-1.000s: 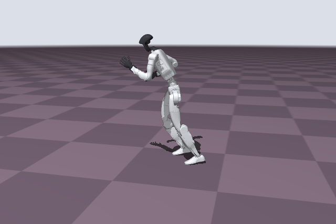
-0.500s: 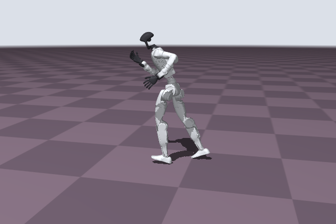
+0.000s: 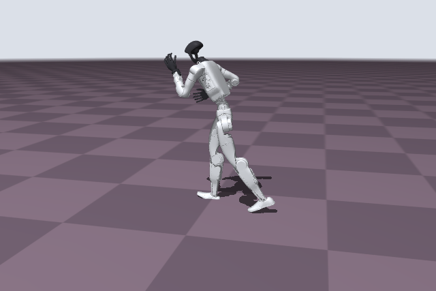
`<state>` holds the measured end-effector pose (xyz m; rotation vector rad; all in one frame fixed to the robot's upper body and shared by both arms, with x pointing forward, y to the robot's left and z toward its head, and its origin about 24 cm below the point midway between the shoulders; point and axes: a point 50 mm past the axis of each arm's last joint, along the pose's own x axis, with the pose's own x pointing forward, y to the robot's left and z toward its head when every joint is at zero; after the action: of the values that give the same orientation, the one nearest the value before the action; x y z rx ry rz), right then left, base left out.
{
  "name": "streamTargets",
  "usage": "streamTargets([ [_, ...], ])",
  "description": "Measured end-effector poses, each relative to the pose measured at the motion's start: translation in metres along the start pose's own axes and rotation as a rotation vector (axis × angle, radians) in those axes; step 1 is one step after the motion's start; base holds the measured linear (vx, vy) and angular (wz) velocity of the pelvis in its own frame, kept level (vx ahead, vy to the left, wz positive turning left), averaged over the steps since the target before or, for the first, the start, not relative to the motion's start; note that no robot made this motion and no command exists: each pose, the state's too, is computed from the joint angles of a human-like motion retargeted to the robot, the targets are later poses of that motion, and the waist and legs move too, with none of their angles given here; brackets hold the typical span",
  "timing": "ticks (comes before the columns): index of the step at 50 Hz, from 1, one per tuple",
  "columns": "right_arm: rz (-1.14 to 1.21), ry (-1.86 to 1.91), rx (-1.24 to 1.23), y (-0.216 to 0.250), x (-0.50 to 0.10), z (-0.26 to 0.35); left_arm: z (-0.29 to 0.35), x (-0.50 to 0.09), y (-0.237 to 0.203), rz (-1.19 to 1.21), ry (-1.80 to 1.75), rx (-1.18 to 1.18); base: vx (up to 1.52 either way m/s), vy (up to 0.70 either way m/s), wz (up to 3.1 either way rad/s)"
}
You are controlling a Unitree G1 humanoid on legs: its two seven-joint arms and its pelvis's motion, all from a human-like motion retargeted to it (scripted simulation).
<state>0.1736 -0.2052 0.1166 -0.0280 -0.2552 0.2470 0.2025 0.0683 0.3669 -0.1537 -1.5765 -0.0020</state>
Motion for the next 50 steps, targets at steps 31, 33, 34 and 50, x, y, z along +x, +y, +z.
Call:
streamTargets([
  [31,0.247,-0.350,0.205,0.086,0.066,0.028,-0.031,-0.199,0.099,-0.211,0.965,0.013,1.13,0.08,-0.56],
  [33,0.191,-0.232,0.266,0.065,0.043,0.012,-0.046,-0.143,0.070,-0.274,0.723,0.010,0.94,0.17,1.63],
  [34,0.188,-0.191,0.296,0.057,0.032,0.010,-0.046,-0.115,0.059,-0.292,0.604,0.008,0.96,0.12,2.05],
  [50,0.041,0.078,0.058,0.024,0.034,-0.047,-0.055,-0.131,0.036,-0.316,0.645,0.068,1.07,-0.25,0.45],
])
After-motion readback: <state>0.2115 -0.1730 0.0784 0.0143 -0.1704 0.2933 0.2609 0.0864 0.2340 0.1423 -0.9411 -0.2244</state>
